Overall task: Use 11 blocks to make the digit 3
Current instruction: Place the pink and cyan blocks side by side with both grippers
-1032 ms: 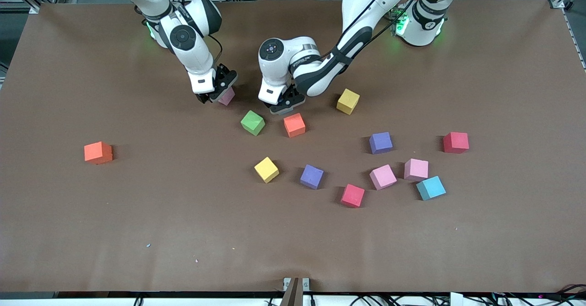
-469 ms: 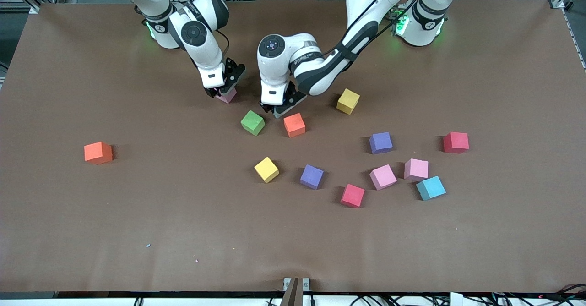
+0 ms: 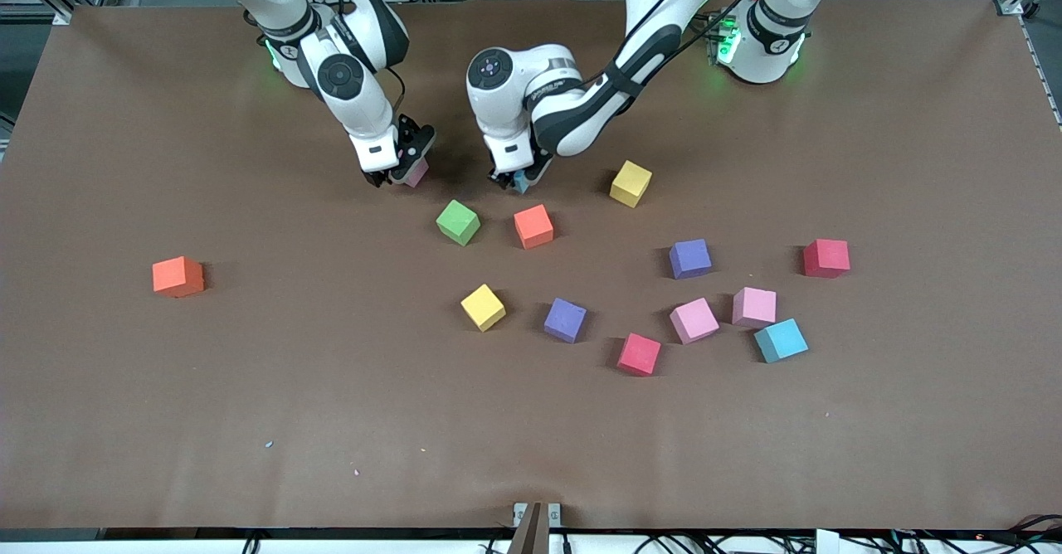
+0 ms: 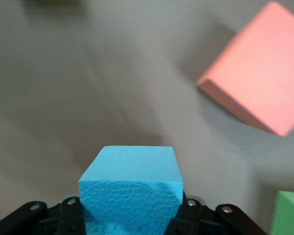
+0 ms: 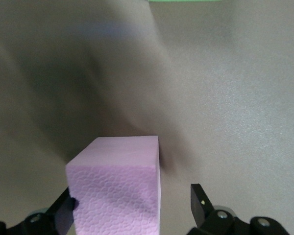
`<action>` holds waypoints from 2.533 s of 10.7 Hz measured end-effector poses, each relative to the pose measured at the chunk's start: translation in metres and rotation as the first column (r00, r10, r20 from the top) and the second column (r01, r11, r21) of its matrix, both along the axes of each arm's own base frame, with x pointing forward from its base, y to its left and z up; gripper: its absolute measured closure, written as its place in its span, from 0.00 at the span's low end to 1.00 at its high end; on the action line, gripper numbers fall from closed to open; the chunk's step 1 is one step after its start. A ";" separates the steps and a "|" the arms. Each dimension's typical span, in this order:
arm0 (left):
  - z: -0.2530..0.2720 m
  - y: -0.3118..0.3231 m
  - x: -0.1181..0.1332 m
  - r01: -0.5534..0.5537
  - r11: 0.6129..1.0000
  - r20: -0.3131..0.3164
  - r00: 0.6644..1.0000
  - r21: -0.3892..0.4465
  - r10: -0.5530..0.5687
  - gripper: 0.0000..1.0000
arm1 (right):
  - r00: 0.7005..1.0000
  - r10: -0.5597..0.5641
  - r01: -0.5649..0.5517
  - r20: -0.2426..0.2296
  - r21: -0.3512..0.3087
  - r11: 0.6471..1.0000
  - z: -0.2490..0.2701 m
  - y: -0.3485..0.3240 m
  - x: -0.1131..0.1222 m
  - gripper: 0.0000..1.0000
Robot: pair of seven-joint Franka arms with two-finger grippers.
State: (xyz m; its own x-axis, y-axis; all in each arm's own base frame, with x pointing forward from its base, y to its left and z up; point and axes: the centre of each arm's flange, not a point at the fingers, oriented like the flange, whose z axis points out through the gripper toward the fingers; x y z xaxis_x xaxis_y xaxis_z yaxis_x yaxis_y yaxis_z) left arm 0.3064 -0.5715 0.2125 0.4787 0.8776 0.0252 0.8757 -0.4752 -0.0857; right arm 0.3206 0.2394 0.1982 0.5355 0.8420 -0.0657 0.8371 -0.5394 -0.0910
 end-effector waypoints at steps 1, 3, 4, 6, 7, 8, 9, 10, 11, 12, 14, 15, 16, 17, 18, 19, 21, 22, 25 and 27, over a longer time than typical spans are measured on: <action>0.007 0.006 -0.005 -0.054 0.999 -0.011 0.998 0.000 0.054 0.41 | 1.000 0.003 -0.003 0.001 -0.002 1.000 -0.004 0.001 -0.001 0.00; 0.022 0.018 -0.012 -0.150 0.988 -0.006 0.989 -0.033 0.150 0.41 | 1.000 0.005 -0.005 0.002 -0.004 1.000 -0.008 0.001 -0.002 0.00; 0.024 0.025 -0.021 -0.184 0.981 0.004 0.983 -0.057 0.185 0.41 | 1.000 0.004 -0.004 0.001 -0.005 1.000 -0.009 0.001 -0.002 0.00; 0.014 0.037 -0.040 -0.238 0.969 0.004 0.971 -0.069 0.239 0.41 | 1.000 0.003 -0.003 0.001 -0.003 1.000 -0.009 0.002 -0.002 0.00; 0.008 0.041 -0.045 -0.272 0.960 -0.001 0.962 -0.059 0.272 0.41 | 1.000 0.005 -0.005 0.001 -0.003 1.000 -0.009 0.003 -0.003 0.01; 0.004 0.044 -0.047 -0.306 0.951 -0.003 0.952 -0.053 0.306 0.41 | 1.000 0.009 -0.009 0.002 -0.002 1.000 -0.009 0.004 -0.003 0.03; 0.003 0.045 -0.047 -0.341 0.939 -0.004 0.940 -0.049 0.341 0.41 | 1.000 0.012 -0.012 0.003 -0.001 1.000 -0.009 0.006 -0.004 0.08; 0.003 0.046 -0.047 -0.356 0.933 -0.006 0.934 -0.047 0.356 0.41 | 1.000 0.012 -0.012 0.003 -0.001 1.000 -0.009 0.006 -0.004 0.15; 0.002 0.047 -0.045 -0.364 0.930 -0.009 0.931 -0.049 0.364 0.41 | 1.000 0.013 -0.013 0.003 -0.001 1.000 -0.009 0.006 -0.004 0.16; 0.000 0.047 -0.045 -0.367 0.929 -0.012 0.930 -0.053 0.367 0.41 | 1.000 0.013 -0.013 0.000 -0.002 1.000 -0.009 0.006 -0.005 0.29; -0.009 0.048 -0.045 -0.372 0.926 -0.023 0.928 -0.060 0.371 0.41 | 1.000 0.020 -0.020 -0.004 -0.004 1.000 -0.009 0.008 -0.006 0.42; -0.013 0.048 -0.044 -0.375 0.925 -0.030 0.927 -0.066 0.374 0.41 | 1.000 0.025 -0.025 -0.005 -0.005 1.000 -0.009 0.009 -0.008 0.42; -0.016 0.049 -0.043 -0.379 0.923 -0.033 0.925 -0.070 0.378 0.41 | 1.000 0.029 -0.029 -0.005 -0.004 1.000 -0.009 0.011 -0.008 0.42; -0.018 0.050 -0.040 -0.389 0.919 -0.032 0.921 -0.070 0.388 0.41 | 0.999 0.041 -0.041 -0.005 -0.004 0.999 -0.009 0.012 -0.009 0.42; -0.020 0.053 -0.034 -0.401 0.913 -0.029 0.916 -0.069 0.400 0.41 | 0.998 0.059 -0.059 -0.007 -0.003 0.998 -0.009 0.014 -0.011 0.42; -0.023 0.057 -0.029 -0.412 0.909 -0.026 0.911 -0.068 0.411 0.41 | 0.997 0.071 -0.071 -0.007 -0.002 0.997 -0.008 0.017 -0.013 0.42; -0.028 0.061 -0.024 -0.423 0.904 -0.024 0.906 -0.062 0.422 0.41 | 0.994 0.108 -0.108 -0.011 0.000 0.994 -0.008 0.020 -0.016 0.42; -0.029 0.060 -0.024 -0.421 0.905 -0.024 0.907 -0.063 0.420 0.41 | 0.989 0.148 -0.148 -0.017 0.003 0.989 -0.007 0.022 -0.018 0.42; -0.031 0.061 -0.025 -0.423 0.905 -0.021 0.906 -0.054 0.422 0.11 | 0.966 0.259 -0.259 -0.012 0.020 0.966 0.000 0.032 -0.022 0.42; -0.022 0.059 -0.020 -0.425 0.904 -0.008 0.905 -0.049 0.425 0.00 | 0.938 0.346 -0.346 0.008 0.036 0.937 0.007 0.049 -0.031 0.42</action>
